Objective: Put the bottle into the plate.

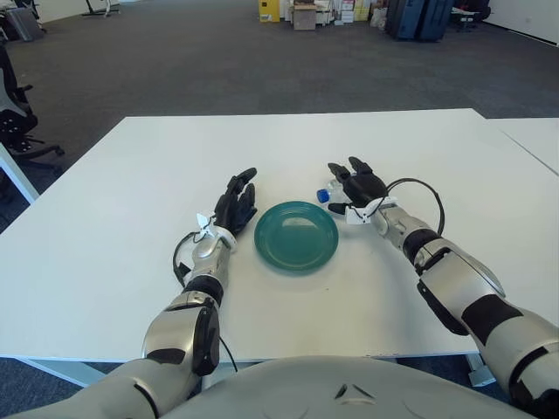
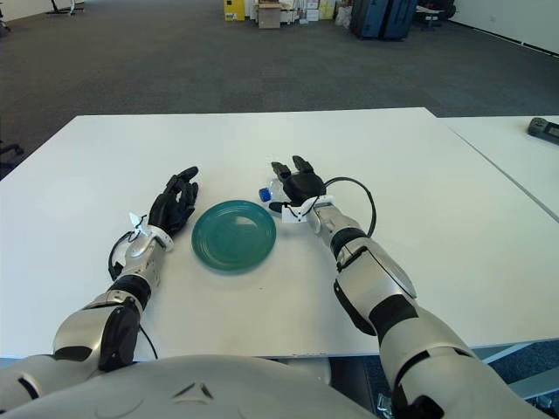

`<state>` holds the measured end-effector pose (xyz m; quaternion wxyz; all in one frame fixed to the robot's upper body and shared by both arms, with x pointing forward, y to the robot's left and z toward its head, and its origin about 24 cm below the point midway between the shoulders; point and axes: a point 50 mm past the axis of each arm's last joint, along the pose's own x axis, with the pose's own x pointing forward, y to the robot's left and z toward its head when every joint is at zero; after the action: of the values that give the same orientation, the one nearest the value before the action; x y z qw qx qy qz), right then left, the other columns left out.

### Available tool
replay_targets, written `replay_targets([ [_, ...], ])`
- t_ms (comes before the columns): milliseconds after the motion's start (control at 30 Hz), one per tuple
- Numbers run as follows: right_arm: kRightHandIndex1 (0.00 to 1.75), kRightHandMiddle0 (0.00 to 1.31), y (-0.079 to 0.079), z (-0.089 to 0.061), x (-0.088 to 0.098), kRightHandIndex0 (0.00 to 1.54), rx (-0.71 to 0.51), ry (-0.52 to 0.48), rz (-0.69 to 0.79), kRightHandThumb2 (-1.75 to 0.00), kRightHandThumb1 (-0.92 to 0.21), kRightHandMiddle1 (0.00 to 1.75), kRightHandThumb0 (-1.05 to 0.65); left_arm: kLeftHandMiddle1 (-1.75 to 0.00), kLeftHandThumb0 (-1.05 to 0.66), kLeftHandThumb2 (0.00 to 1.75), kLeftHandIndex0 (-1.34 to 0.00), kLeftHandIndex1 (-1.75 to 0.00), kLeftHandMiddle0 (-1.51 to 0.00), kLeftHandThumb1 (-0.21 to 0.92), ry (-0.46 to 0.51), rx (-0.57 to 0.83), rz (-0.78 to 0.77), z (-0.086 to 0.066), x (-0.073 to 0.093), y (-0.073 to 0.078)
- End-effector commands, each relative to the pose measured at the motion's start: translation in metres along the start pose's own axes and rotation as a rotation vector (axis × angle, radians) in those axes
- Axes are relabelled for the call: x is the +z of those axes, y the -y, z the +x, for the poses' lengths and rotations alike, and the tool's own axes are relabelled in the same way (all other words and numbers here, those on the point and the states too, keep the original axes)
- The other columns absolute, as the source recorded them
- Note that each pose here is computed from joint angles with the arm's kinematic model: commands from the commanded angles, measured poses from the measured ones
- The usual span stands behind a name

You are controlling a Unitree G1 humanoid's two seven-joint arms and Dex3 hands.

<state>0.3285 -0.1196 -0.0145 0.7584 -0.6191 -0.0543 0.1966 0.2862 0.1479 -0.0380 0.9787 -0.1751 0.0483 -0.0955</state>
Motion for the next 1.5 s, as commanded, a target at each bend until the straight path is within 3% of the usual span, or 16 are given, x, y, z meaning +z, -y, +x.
replay_targets([
  [0,0.03,0.00,-0.030,-0.018,-0.005,0.24,0.092,-0.046,0.045,-0.76,-0.92,0.43,-0.99,-0.04,-0.74,0.70,0.00,-0.88,-0.55,0.92,-0.043,0.032,-0.026,-0.010,-0.010,-0.008],
  [233,0.09,0.00,-0.033,-0.021,-0.006,0.39,0.082,-0.066,0.088,-0.68,-0.92,0.68,-0.94,-0.04,-0.74,0.74,0.00,-0.87,-0.57,0.92,-0.017,0.065,-0.001,-0.011,0.007,-0.032],
  [367,0.59,0.00,-0.034,-0.022,-0.007,0.39,0.097,-0.077,0.082,-0.60,-0.92,1.07,-0.90,-0.04,-0.75,0.77,0.00,-0.88,-0.57,0.92,-0.007,0.084,-0.001,-0.011,0.010,-0.037],
  [400,0.96,0.04,-0.034,-0.022,-0.008,0.38,0.103,-0.081,0.076,-0.52,-0.92,1.25,-0.84,-0.04,-0.76,0.77,0.00,-0.88,-0.57,0.92,-0.003,0.089,-0.003,-0.011,0.010,-0.037],
  [433,1.23,0.06,-0.034,-0.022,-0.009,0.37,0.108,-0.085,0.063,-0.47,-0.92,1.37,-0.81,-0.04,-0.76,0.78,0.00,-0.88,-0.57,0.92,0.002,0.093,-0.007,-0.012,0.010,-0.038],
  [533,1.58,0.33,-0.035,-0.022,-0.011,0.49,0.111,-0.088,0.029,-0.73,-0.71,1.55,-0.54,-0.04,-0.77,0.80,0.00,-0.89,-0.58,0.92,0.012,0.095,-0.016,-0.013,0.010,-0.038],
  [600,1.66,0.40,-0.035,-0.023,-0.011,0.57,0.107,-0.088,0.000,-0.86,-0.63,1.63,-0.48,-0.04,-0.78,0.80,0.00,-0.89,-0.58,0.92,0.016,0.092,-0.023,-0.013,0.010,-0.038],
  [700,1.72,0.44,-0.035,-0.023,-0.012,0.68,0.093,-0.090,-0.034,-0.98,-0.55,1.70,-0.44,-0.04,-0.79,0.82,0.00,-0.90,-0.58,0.92,0.020,0.091,-0.039,-0.013,0.009,-0.037],
  [800,1.74,0.50,-0.033,-0.023,-0.013,0.89,0.060,-0.092,-0.073,-1.13,-0.46,1.73,-0.44,-0.05,-0.80,0.84,0.00,-0.91,-0.60,0.92,0.022,0.088,-0.074,-0.012,0.009,-0.037],
  [967,1.75,0.54,-0.030,-0.022,-0.014,1.08,0.040,-0.088,-0.087,-1.20,-0.41,1.74,-0.44,-0.06,-0.81,0.86,0.00,-0.90,-0.62,0.92,0.025,0.080,-0.112,-0.010,0.009,-0.036],
  [1467,1.75,0.51,-0.017,-0.019,-0.018,1.19,-0.006,-0.055,-0.091,-1.16,-0.44,1.75,-0.43,-0.06,-0.85,0.89,0.00,-0.89,-0.63,0.92,0.022,0.062,-0.185,-0.008,0.008,-0.035],
])
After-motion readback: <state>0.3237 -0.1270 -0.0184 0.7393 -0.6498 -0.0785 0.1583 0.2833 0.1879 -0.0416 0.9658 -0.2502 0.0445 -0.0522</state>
